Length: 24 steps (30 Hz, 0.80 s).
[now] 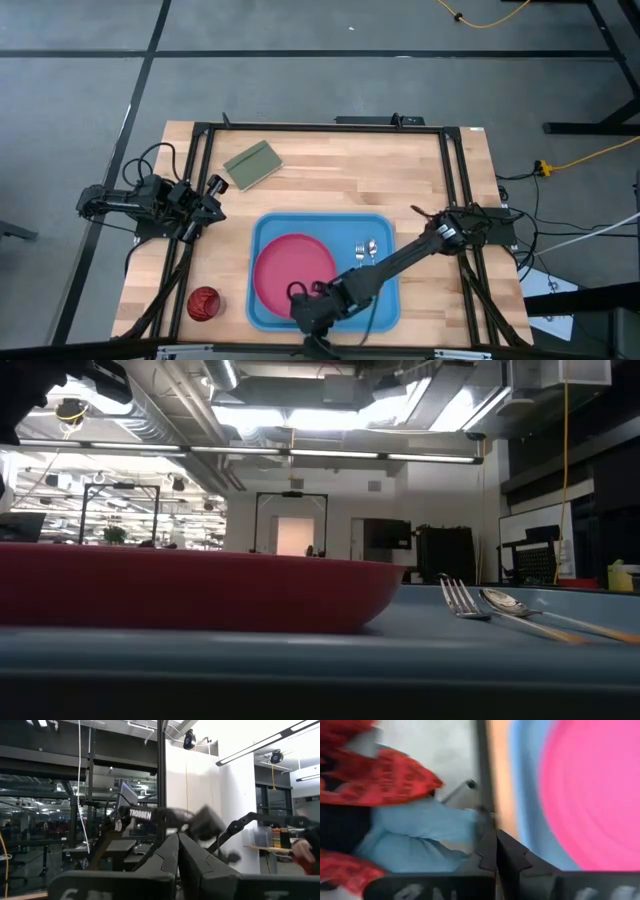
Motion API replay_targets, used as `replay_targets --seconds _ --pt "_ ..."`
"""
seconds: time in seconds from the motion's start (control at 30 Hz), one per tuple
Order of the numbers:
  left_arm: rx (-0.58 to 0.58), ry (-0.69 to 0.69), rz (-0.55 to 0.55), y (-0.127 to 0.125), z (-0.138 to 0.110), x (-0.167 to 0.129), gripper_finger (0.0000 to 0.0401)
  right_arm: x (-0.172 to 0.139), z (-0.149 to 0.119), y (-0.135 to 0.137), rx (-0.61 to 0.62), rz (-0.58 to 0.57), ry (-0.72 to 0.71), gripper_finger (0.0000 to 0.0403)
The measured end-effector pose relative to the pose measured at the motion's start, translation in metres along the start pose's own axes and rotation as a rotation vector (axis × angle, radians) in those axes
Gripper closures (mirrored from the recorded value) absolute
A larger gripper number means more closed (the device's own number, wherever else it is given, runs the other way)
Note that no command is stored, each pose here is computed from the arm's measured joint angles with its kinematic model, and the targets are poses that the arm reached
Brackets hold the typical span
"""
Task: Pick and place plate/cup/fork/spoon on tray
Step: Put the red cup on the top middle of the blue tray
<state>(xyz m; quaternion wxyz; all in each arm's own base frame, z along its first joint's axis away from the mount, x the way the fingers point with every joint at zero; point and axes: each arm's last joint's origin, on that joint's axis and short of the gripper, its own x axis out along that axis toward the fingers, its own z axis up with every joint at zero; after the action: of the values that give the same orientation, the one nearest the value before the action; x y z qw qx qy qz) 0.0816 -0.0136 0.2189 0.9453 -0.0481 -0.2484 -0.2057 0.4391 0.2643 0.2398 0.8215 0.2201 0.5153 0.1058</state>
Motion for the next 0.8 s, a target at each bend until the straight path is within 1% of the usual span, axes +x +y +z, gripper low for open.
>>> replay_targets --seconds 0.13,0.23,0.33,0.37,0.47,0.5,0.7,0.8 --pt "0.0 0.0 0.0 0.0 0.0 0.0 0.0401 -0.031 0.012 0.026 -0.066 0.078 -0.079 0.0397" --pt "0.0 0.0 0.0 0.0 0.0 0.0 0.0401 -0.043 0.019 0.035 -0.079 0.138 -0.159 0.0397" --pt "0.001 -0.004 0.005 0.0 0.0 0.0 0.0401 -0.044 0.019 0.041 0.009 0.149 -0.211 0.0397" --pt "0.001 -0.004 0.006 0.0 0.0 0.0 0.0401 -0.043 0.018 0.042 -0.008 0.14 -0.213 0.0397" --pt "0.001 -0.004 0.003 0.0 0.0 0.0 0.0401 -0.042 0.014 0.041 -0.194 0.097 -0.21 0.0396" --pt "0.001 -0.003 -0.002 0.0 0.0 0.0 0.0401 -0.042 0.013 0.041 -0.234 0.098 -0.195 0.0396" --pt "0.001 -0.003 -0.002 0.0 0.0 0.0 0.0401 -0.041 0.011 0.041 -0.405 0.132 -0.152 0.0395" --pt "0.001 -0.003 0.001 0.0 0.0 0.0 0.0401 -0.04 0.006 0.037 -0.465 0.113 -0.084 0.0395"
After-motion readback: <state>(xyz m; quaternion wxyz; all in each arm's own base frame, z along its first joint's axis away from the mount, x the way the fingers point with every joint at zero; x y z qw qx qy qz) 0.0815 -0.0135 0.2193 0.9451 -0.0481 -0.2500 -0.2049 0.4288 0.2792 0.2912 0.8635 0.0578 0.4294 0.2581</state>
